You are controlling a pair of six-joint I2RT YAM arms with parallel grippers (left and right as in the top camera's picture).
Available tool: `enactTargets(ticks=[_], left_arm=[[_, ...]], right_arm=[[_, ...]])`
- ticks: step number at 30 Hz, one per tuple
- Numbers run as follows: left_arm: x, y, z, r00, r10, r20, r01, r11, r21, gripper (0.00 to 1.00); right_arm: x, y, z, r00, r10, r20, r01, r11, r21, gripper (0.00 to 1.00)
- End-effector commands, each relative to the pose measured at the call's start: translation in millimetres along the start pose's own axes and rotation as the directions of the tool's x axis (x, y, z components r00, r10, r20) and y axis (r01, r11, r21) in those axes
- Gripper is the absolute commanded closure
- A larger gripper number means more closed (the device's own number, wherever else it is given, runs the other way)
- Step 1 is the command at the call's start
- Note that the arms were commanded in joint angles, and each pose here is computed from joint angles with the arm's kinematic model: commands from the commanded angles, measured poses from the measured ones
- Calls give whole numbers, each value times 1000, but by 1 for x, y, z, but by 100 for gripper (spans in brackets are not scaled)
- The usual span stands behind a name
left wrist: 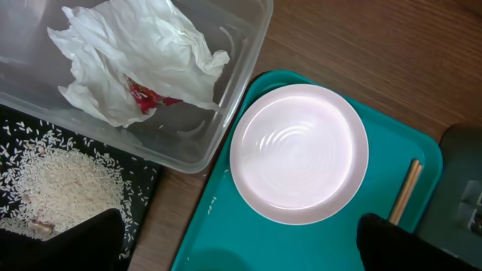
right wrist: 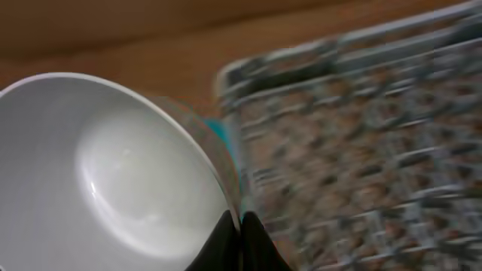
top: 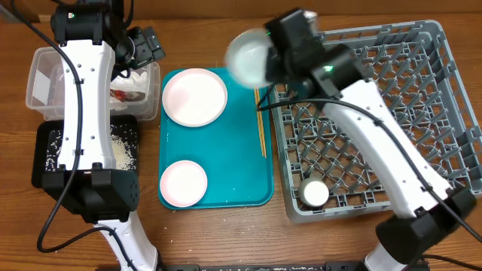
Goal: Sort waste into correct bins and load items into the dishwasher
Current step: 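Grasp the empty bowl with the right gripper and lift it, then place the bowl upside down in the back of the dish rack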
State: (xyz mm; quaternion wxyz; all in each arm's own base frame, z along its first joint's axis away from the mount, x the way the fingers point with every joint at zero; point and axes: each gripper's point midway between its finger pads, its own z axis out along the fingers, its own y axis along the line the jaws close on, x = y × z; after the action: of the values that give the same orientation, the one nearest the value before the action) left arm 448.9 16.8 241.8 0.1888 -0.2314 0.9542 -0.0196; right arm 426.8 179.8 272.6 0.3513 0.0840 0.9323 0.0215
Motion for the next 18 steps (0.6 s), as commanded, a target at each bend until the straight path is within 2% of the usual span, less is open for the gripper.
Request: enactTargets(ticks=[1, 4, 7, 8, 13, 18], left_arm=[[-4, -1, -8, 1000, -3, 28, 3, 1000, 1, 0], [-4, -1, -8, 1000, -3, 28, 3, 1000, 1, 0], [-4, -1, -8, 1000, -3, 28, 3, 1000, 1, 0], [-4, -1, -8, 1000, -3, 28, 3, 1000, 1, 0], [-4, -1, -8, 1000, -3, 28, 3, 1000, 1, 0], [-4, -1, -8, 1000, -3, 28, 3, 1000, 1, 0]], right_arm=[[-34, -70, 11, 977, -31, 210, -59, 911, 408, 96], [-41, -88, 14, 963, -107, 248, -47, 836, 547, 96], [-50, -104, 16, 933, -268, 240, 8, 682, 731, 96], [-49, -102, 29, 922, -346, 176, 87, 627, 774, 96], [-32, -93, 76, 879, -476, -26, 306, 522, 796, 96], [-23, -83, 87, 865, -498, -58, 353, 523, 776, 96]])
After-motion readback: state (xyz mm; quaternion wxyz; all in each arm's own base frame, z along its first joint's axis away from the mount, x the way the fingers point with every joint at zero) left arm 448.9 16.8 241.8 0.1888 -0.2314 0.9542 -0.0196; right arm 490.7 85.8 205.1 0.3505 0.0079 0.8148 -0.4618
